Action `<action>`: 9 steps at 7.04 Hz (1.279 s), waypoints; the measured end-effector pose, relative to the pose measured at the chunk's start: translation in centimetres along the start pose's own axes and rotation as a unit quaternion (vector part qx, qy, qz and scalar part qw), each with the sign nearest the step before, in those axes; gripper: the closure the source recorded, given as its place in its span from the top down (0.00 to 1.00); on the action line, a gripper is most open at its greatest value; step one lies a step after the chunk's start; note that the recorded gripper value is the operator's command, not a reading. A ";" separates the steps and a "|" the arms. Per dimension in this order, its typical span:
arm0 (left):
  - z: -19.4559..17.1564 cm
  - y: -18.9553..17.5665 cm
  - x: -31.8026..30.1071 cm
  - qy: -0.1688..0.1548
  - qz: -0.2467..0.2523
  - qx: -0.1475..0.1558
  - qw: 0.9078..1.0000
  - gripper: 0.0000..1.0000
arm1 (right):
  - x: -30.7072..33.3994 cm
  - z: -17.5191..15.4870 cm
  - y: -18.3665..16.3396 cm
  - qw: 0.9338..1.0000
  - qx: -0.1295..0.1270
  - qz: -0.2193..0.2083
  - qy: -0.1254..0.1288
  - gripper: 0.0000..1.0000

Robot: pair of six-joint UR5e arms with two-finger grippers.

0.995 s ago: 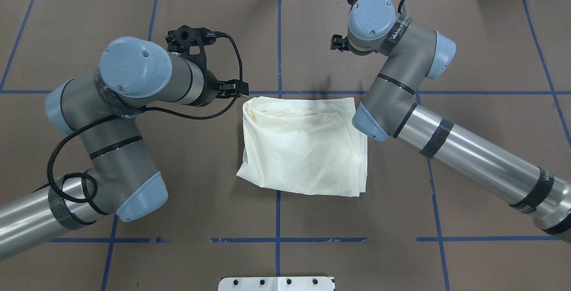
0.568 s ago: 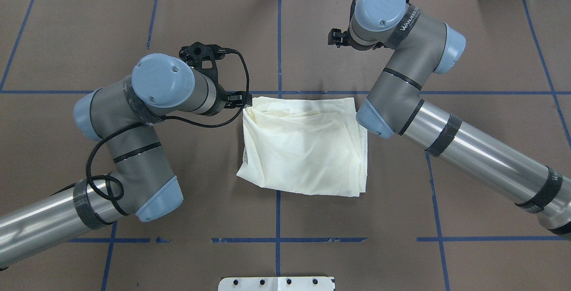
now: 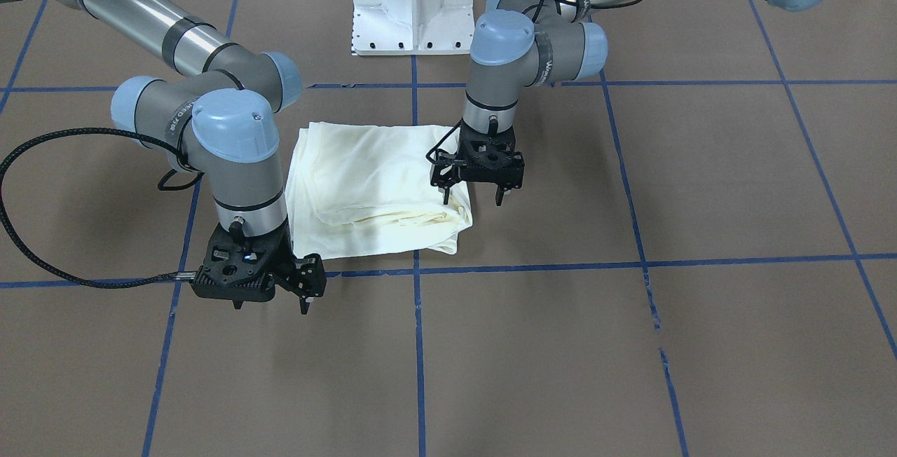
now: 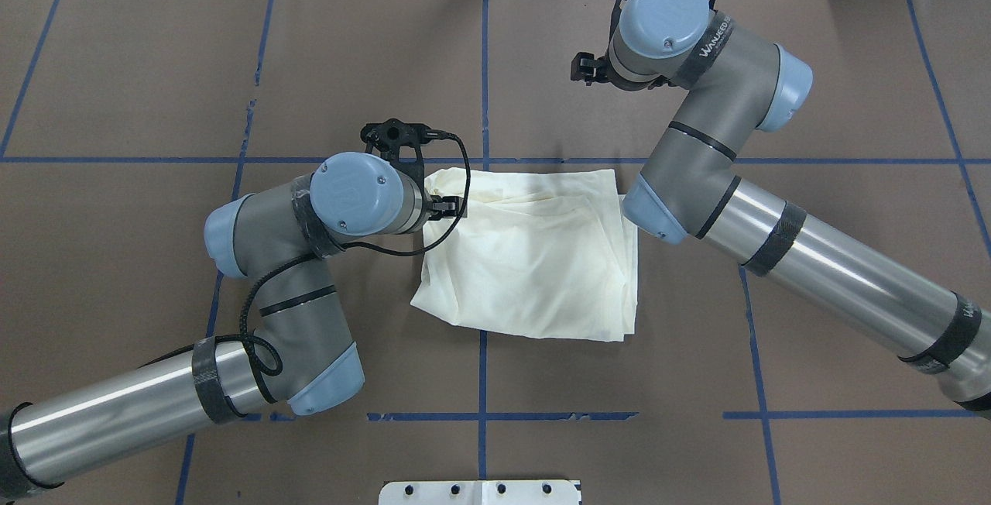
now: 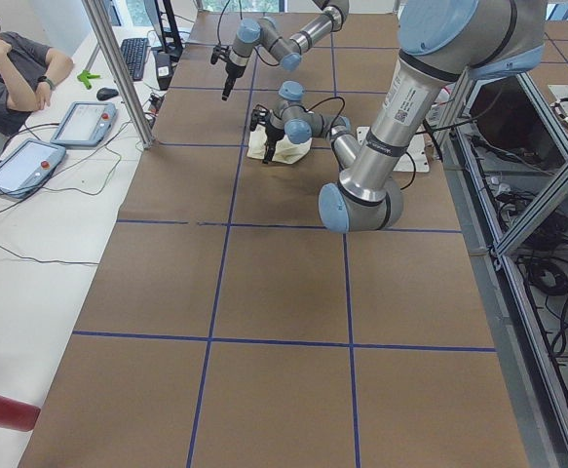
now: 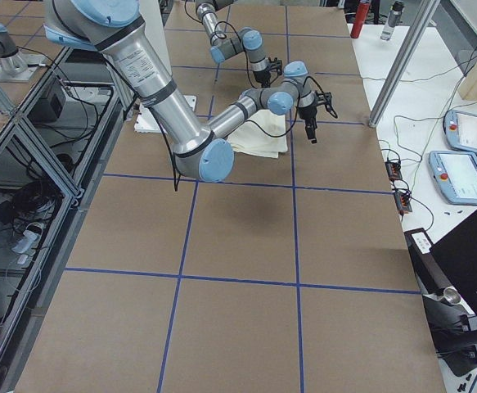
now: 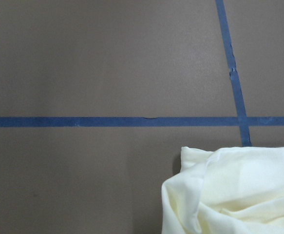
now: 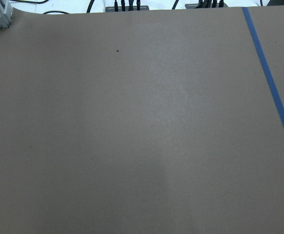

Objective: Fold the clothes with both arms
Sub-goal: 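Move the left gripper along the shirt's side toward the robot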

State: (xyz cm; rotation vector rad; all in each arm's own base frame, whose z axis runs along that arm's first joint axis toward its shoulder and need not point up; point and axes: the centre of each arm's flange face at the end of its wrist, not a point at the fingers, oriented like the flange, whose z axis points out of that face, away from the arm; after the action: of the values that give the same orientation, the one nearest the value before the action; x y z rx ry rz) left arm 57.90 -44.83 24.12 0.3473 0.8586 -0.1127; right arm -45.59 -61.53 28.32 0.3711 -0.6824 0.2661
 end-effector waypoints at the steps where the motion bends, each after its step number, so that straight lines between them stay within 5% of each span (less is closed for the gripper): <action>1: 0.2 0.3 0.4 -0.001 0.003 0.002 1.000 1.00 | 0.0 -0.2 0.0 1.000 0.001 0.000 -0.002 1.00; 5: 1.3 -1.1 1.6 -0.011 -0.003 0.008 1.000 1.00 | -0.1 -0.6 0.0 1.000 0.002 -0.002 -0.005 1.00; 9: 4.8 -8.7 0.1 -0.028 -0.029 0.034 0.999 1.00 | -0.3 -1.9 1.3 1.000 0.003 -0.008 -0.020 1.00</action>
State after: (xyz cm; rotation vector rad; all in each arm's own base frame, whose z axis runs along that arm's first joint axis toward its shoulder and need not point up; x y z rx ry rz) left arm 59.38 -54.67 24.78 0.3812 0.8112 -0.2058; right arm -45.22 -59.57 27.08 0.3884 -0.7183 0.2458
